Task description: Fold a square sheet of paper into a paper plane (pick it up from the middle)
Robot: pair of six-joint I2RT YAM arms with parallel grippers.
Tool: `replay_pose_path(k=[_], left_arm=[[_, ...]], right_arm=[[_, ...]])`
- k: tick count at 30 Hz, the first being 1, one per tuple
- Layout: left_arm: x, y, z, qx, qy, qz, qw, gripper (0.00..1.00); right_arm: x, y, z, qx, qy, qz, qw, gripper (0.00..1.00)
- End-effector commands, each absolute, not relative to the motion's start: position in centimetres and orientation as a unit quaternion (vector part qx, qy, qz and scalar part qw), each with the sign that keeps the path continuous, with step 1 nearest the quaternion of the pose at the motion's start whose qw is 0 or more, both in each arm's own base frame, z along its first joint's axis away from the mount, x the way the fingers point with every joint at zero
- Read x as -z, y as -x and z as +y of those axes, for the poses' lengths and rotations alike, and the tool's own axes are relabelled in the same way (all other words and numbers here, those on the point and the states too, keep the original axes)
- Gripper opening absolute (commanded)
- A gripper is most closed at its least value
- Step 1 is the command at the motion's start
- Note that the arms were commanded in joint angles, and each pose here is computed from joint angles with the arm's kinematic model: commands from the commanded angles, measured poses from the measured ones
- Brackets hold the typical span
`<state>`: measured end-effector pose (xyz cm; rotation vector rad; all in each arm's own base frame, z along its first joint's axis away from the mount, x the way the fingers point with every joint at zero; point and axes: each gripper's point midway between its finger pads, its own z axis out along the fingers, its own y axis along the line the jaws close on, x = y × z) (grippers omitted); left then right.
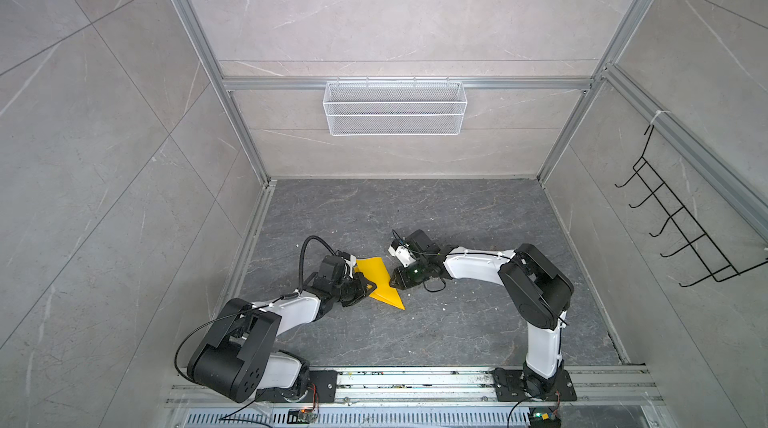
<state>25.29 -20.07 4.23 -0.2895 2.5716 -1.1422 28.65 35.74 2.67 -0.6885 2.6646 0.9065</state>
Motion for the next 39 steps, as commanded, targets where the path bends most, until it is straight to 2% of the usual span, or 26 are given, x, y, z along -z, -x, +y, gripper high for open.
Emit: replay_pose_path(k=[1, 8, 19, 26, 29, 30, 39], left_arm=[[-5.6, -26.4, -20.7, 0.410, 0.088, 0.892, 0.169, 0.12], [-7.2, -28.5, -21.2, 0.413, 0.103, 0.887, 0.179, 0.10], [-7.9, -31.6, -22.3, 0.423, 0.141, 0.876, 0.185, 0.10], [-7.7, -32.2, -22.5, 0.400, 0.142, 0.892, 0.157, 0.10], [-7.7, -32.3, -22.8, 0.398, 0.142, 0.894, 0.146, 0.10], [-7.7, -32.3, -22.8, 0.397, 0.143, 0.895, 0.143, 0.10], [-8.1, -32.3, -22.4, 0.387, 0.151, 0.898, 0.148, 0.10]], right_arm=[[-4.3, -30.2, 34.7, -0.303, 0.209, 0.915, 0.163, 0.35], [-6.6, -32.5, 31.3, -0.272, 0.160, 0.922, 0.225, 0.43], [-11.0, -34.1, 28.9, -0.225, 0.156, 0.909, 0.314, 0.57], [-13.9, -34.5, 28.8, -0.234, 0.164, 0.885, 0.367, 0.76], [-14.0, -34.4, 28.7, -0.238, 0.164, 0.880, 0.377, 0.91], [-13.9, -34.4, 28.6, -0.236, 0.166, 0.880, 0.377, 0.99], [-12.0, -33.2, 28.1, -0.198, 0.230, 0.869, 0.390, 0.99]])
